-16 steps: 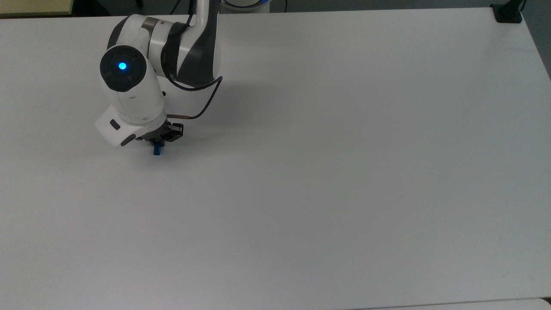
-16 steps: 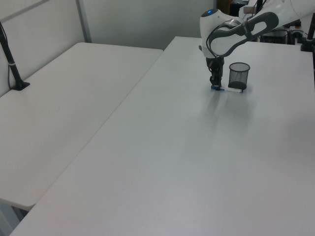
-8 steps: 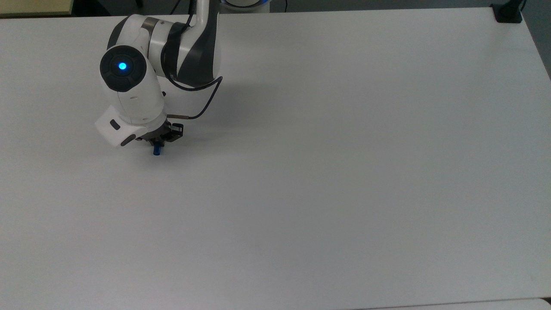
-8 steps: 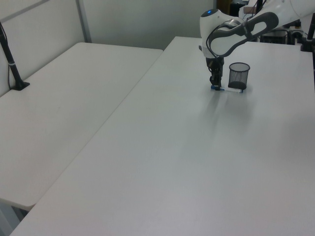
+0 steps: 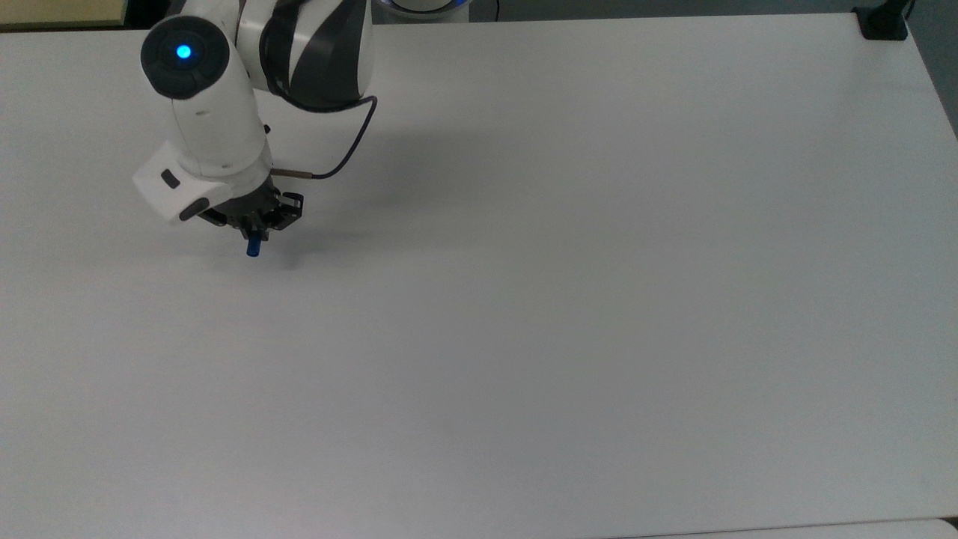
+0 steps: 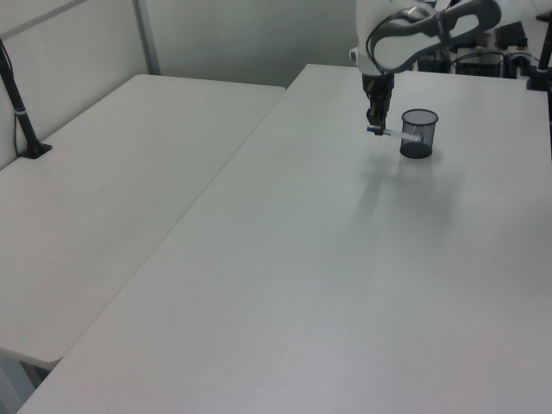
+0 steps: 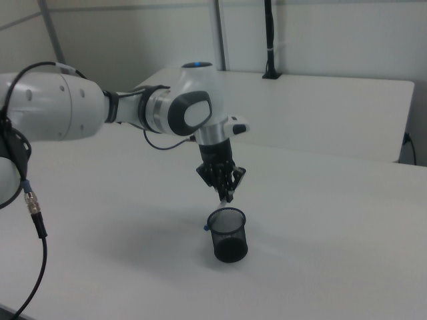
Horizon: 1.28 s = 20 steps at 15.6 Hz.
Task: Insert the marker
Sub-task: 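Lift the marker up off the table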
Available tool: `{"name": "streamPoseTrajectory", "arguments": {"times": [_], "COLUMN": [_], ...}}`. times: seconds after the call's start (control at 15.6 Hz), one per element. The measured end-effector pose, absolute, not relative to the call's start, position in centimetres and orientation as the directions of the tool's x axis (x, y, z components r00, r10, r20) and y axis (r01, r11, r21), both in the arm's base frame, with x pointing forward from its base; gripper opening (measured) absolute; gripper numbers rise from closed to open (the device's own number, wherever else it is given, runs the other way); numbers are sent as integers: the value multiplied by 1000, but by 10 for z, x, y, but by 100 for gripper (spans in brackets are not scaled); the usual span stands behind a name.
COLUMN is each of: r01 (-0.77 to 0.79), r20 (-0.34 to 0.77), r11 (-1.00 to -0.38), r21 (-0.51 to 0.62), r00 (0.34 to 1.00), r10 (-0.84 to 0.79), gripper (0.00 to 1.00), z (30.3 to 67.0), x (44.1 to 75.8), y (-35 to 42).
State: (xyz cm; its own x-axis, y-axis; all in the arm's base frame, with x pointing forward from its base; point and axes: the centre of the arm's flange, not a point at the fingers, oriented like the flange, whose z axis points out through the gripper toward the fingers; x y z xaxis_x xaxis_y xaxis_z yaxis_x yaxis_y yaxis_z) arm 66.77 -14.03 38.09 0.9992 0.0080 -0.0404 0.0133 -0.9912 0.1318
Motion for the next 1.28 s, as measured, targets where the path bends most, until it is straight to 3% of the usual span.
{"name": "streamPoseTrajectory", "arguments": {"times": [0.89, 1.09, 1.28], "r01": [-75, -93, -99], "r20": [133, 137, 167], "r11": [-994, -993, -991], "r21": [77, 76, 85], "r00": [989, 987, 982], "r10": [-64, -82, -84], "gripper": [17, 17, 17], "z": [515, 518, 495], "x": [625, 617, 622], "y": [-188, -199, -205]}}
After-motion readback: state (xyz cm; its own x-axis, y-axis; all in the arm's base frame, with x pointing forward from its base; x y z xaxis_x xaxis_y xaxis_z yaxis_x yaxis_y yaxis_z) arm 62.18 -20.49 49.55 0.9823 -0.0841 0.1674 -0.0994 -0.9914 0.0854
